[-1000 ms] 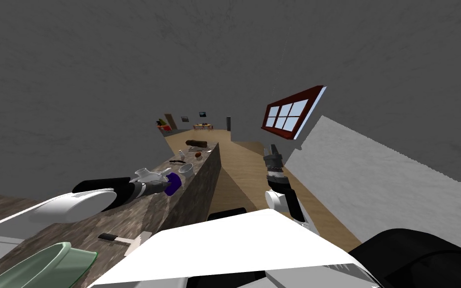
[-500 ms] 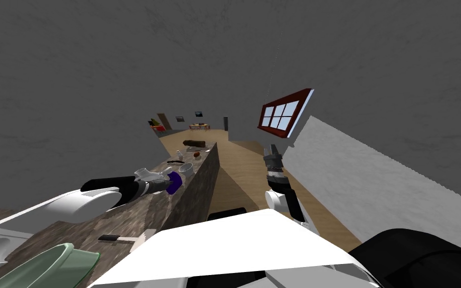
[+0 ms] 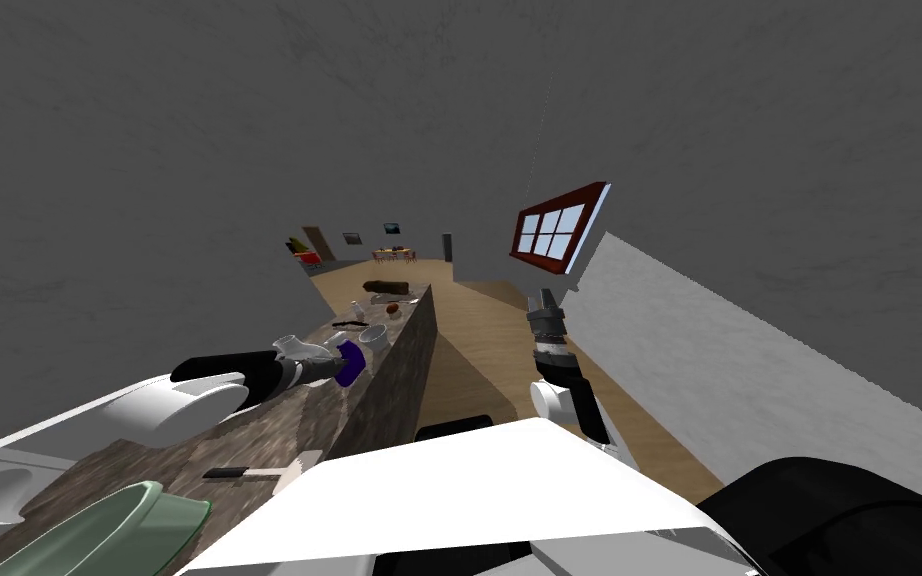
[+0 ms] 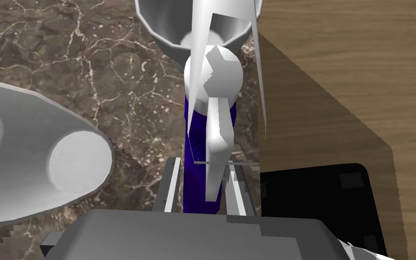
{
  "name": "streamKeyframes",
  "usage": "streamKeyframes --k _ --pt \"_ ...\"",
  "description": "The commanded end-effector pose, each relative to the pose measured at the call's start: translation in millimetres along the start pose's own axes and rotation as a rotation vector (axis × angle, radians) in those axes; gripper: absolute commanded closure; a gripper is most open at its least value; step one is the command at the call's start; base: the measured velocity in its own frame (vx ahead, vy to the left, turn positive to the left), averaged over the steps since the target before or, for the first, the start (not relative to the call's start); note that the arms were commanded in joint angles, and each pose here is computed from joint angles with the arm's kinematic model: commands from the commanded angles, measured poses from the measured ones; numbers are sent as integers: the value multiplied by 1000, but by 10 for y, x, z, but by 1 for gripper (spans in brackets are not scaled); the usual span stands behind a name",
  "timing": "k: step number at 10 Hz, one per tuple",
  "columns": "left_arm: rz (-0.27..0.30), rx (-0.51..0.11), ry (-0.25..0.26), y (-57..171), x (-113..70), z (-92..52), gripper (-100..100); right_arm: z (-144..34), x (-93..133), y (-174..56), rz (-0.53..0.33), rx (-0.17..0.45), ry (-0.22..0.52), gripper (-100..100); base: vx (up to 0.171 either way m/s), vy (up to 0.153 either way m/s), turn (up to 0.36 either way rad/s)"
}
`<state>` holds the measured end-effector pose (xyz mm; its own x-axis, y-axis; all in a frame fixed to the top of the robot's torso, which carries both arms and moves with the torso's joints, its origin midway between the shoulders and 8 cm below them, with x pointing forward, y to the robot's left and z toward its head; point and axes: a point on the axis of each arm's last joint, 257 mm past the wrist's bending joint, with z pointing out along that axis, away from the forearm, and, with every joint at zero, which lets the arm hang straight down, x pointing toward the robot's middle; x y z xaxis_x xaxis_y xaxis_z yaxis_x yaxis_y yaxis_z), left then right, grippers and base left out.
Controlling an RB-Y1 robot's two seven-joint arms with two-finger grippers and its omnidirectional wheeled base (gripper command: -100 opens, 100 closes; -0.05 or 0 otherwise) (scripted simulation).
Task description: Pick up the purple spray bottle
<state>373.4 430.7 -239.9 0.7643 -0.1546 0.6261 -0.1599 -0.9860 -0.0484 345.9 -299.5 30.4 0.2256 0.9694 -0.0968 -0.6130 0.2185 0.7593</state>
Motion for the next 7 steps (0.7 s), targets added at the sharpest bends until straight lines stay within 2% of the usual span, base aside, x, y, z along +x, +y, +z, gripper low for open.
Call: streamKeyframes --k 1,2,3,5,6,7 --pt "-37 3 -1 -2 -4 1 100 0 0 0 0 0 0 0 -15 2 45" --pt "-4 7 17 85 65 -2 100 0 0 0 0 0 0 0 -88 36 -200" --pt "-19 18 19 55 71 -2 100 1 1 1 0 0 0 0 -104 62 -177" --pt "-66 18 20 55 71 -2 100 0 0 0 0 0 0 0 -27 22 10" --pt "-50 17 20 56 71 -5 100 0 0 0 0 0 0 0 0 0 0" --pt "-55 18 19 55 68 -4 0 0 0 0 0 0 0 0 0 0 0"
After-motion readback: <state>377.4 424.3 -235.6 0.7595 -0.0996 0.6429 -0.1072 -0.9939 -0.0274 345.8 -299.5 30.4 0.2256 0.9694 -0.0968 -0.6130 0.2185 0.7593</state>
